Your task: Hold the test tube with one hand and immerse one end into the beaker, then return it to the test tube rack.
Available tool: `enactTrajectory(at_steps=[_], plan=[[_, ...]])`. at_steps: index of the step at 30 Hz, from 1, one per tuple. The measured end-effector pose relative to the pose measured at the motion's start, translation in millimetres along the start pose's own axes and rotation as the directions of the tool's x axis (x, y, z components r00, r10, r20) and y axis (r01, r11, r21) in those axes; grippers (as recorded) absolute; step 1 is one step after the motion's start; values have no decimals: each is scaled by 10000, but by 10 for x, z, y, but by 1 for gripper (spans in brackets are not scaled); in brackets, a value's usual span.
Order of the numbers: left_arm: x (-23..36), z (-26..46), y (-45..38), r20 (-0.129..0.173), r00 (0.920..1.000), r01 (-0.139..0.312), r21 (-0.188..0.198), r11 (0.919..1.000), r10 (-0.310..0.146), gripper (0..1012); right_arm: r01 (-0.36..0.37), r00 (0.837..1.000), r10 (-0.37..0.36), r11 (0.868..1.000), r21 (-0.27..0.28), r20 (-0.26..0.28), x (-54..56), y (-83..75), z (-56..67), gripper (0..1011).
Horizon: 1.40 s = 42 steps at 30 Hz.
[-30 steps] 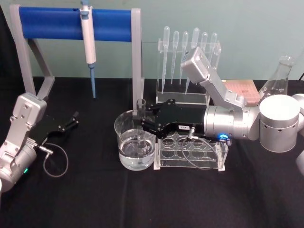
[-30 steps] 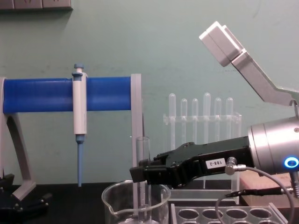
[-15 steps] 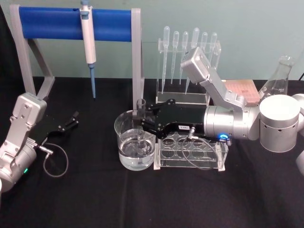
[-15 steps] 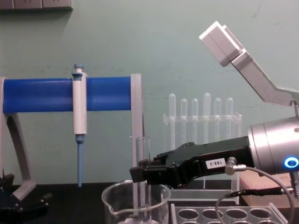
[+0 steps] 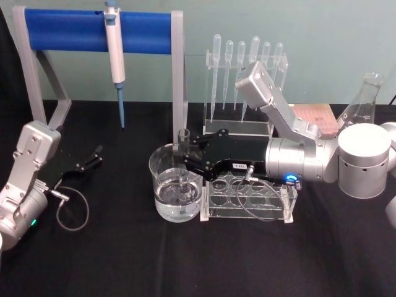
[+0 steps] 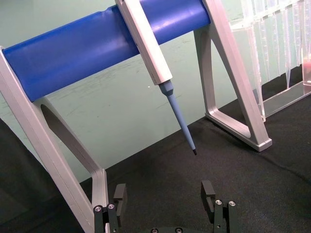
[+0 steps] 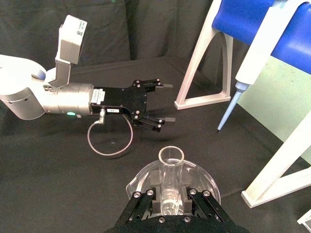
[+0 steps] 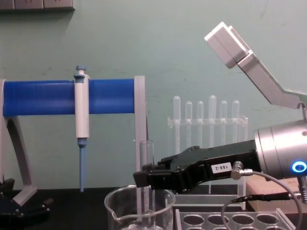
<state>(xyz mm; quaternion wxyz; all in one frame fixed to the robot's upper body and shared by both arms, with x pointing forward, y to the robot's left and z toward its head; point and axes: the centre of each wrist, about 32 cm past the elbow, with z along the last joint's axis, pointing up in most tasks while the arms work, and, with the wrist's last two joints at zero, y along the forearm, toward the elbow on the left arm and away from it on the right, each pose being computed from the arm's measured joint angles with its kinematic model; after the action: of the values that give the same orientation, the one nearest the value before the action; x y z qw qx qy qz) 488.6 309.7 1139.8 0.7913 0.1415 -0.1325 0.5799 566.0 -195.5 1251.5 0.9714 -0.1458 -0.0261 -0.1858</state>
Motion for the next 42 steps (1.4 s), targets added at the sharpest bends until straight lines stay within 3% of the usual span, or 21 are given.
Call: enactTrajectory(at_steps=[42], plan=[[0,0,0,0,10000,0,0,10000,0,1000,0,10000,0,10000,0,0,0,0,0,231]])
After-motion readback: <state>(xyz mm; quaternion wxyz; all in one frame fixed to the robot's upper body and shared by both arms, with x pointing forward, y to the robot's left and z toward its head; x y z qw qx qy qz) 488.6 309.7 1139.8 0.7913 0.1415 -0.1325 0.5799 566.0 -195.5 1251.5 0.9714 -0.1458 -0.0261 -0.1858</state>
